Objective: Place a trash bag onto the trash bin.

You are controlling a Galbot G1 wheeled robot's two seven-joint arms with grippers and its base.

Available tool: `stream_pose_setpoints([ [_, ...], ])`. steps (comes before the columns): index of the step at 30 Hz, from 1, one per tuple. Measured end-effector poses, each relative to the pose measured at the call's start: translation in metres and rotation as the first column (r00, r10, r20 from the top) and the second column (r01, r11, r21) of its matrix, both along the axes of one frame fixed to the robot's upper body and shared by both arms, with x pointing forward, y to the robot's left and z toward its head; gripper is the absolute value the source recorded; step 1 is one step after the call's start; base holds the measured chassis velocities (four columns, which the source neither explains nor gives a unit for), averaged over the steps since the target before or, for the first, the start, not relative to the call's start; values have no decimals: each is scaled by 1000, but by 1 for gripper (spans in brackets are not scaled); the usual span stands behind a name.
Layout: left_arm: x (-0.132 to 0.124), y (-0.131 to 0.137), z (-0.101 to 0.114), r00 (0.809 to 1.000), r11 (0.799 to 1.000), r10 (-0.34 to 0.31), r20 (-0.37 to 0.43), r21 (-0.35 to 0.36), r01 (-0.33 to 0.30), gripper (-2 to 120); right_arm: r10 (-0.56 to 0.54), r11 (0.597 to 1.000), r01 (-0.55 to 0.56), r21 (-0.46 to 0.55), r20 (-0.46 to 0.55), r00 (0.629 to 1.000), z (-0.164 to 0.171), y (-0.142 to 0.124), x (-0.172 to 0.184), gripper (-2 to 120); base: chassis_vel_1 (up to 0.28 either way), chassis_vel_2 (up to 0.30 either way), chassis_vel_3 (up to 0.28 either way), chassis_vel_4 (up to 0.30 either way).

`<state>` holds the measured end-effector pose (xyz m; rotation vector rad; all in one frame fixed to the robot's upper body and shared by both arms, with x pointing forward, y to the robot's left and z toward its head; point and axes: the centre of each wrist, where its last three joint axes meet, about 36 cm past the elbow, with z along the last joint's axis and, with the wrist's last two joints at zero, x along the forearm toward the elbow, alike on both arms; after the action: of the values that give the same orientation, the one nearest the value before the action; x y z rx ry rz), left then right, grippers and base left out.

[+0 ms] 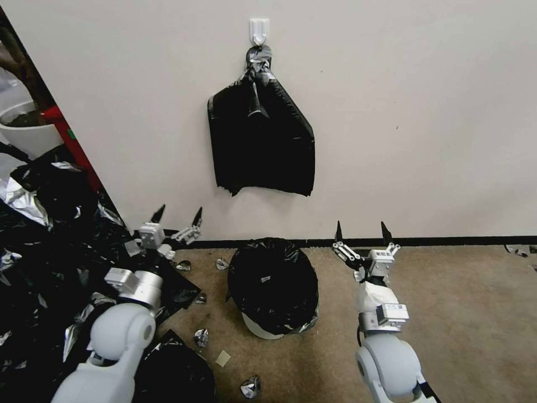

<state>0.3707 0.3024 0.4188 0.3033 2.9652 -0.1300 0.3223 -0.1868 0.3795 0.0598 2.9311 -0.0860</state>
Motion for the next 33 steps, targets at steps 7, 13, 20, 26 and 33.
stream_pose_setpoints([
  [7,0,-1,0,1000,1000,5,-10,-6,-5,100,3,1000,-3,0,-1,1000,0,1,0,100,0,0,0,0],
  [13,0,-1,0,1000,1000,8,-15,-11,-8,100,5,1000,-5,-1,0,1000,1,1,1,100,0,0,0,0],
  [20,0,-1,0,1000,1000,11,-19,-14,-11,100,6,1000,-6,0,0,1000,1,1,1,100,0,0,0,0],
  [26,0,-2,0,1000,1000,12,-21,-16,-12,100,7,1000,-7,0,-1,1000,0,1,1,100,0,0,0,0],
  [33,0,-2,0,1000,1000,12,-21,-17,-12,100,7,1000,-7,0,-1,1000,0,2,1,100,0,0,0,0],
])
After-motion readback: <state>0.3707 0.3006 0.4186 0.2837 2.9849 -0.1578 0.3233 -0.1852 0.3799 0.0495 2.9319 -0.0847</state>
